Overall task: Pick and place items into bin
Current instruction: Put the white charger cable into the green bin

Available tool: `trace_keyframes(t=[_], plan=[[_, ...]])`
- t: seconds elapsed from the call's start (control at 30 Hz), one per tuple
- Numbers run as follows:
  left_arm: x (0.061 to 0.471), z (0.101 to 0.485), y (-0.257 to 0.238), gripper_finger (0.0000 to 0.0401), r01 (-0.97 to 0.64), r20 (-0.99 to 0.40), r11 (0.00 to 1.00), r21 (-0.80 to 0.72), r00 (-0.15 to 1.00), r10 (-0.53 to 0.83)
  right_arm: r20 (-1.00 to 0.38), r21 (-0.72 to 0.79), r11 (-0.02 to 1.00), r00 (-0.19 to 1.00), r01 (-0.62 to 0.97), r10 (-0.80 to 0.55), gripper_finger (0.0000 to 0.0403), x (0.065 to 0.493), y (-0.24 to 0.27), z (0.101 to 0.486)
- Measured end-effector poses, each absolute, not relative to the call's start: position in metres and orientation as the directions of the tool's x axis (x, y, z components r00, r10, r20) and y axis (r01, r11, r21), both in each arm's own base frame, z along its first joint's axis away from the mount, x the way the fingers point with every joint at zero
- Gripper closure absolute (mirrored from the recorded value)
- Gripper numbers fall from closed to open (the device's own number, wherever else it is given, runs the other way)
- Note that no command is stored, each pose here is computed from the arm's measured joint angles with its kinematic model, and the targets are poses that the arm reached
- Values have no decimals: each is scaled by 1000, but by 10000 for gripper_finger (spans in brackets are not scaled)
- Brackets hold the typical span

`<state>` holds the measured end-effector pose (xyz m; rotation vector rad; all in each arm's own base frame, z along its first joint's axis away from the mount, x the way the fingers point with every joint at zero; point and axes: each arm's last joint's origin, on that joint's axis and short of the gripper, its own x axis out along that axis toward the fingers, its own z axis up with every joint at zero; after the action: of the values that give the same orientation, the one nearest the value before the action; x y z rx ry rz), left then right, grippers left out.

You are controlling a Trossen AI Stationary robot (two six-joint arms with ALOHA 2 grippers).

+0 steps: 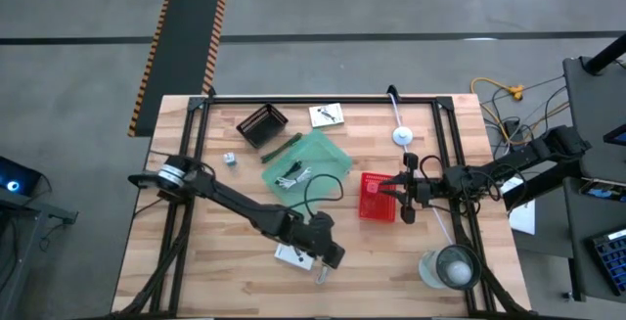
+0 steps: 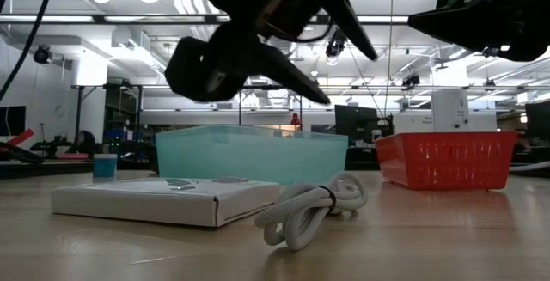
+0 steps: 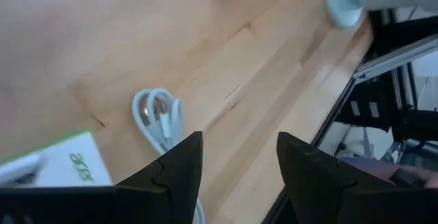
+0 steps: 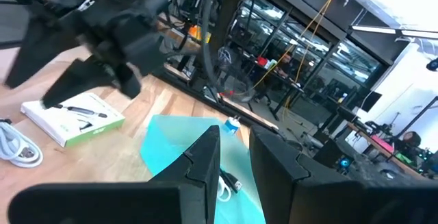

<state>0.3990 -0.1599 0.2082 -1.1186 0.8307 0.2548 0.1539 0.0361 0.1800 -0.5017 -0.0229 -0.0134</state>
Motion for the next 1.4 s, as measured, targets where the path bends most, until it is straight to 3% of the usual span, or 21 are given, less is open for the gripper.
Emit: trace_keyframes(t=[0.8,1.07,1.4], plan=[[408,171,-163,230,-685,-814,454,-569,548,-194,13,-482,876,1000,13,-7,335,154,36,179],[411,169,-165,230,-668,-796,445,-596,562,-222,7,-485,875,1000,9,-7,335,154,36,178],[413,168,-165,230,-603,-770,503,-619,591,-240,6,-486,874,1000,9,-7,335,154,36,178]])
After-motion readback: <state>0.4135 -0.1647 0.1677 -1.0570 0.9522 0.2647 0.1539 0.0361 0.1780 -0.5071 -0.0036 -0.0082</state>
